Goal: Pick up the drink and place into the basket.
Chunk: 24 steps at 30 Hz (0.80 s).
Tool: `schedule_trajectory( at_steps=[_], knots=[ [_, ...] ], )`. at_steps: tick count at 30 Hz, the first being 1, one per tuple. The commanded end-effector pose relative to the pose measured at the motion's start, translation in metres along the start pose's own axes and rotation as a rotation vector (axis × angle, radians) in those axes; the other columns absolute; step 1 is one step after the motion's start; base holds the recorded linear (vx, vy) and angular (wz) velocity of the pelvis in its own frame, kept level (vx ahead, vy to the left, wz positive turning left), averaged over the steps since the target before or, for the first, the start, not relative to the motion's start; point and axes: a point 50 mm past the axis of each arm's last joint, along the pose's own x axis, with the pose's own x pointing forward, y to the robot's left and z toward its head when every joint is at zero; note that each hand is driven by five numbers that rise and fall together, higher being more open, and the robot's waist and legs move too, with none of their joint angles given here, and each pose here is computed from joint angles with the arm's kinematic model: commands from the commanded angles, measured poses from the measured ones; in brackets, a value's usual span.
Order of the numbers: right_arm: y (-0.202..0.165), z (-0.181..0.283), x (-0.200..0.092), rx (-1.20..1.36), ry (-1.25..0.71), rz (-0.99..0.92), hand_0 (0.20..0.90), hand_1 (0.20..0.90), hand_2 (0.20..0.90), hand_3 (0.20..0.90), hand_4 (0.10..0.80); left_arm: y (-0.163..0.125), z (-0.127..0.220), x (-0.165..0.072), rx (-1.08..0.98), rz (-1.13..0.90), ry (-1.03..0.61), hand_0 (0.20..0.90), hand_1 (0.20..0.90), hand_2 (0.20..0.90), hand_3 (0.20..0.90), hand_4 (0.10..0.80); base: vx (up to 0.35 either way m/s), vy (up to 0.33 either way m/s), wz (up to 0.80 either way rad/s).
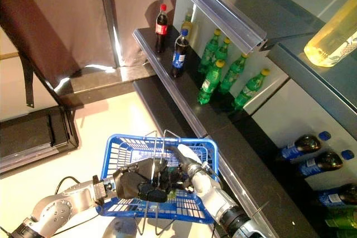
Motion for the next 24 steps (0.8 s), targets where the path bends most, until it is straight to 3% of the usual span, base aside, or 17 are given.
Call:
schedule_trajectory(
  at_steps=[1, 17, 24],
  knots=[
    [-0.029, 0.003, -0.007, -0.031, -0.088, -0.107, 0.900, 0.900, 0.900, 0.900, 0.800, -0.096, 0.091, 0.017, 0.176, -0.654, -0.692, 0.300, 0.300, 0.300, 0.200, 0.100, -0.015, 0.010, -0.10],
    [-0.061, 0.009, -0.041, 0.048, -0.221, -0.249, 0.900, 0.900, 0.900, 0.900, 0.800, -0.056, 0.099, -0.011, 0.188, -0.314, -0.904, 0.300, 0.300, 0.300, 0.200, 0.100, -0.013, 0.016, -0.14],
    [-0.080, 0.012, -0.061, 0.178, -0.317, -0.419, 0.900, 0.900, 0.900, 0.900, 0.800, -0.038, 0.099, -0.026, 0.209, -0.160, -0.987, 0.300, 0.300, 0.300, 0.200, 0.100, 0.005, 0.037, -0.27]
  ],
)
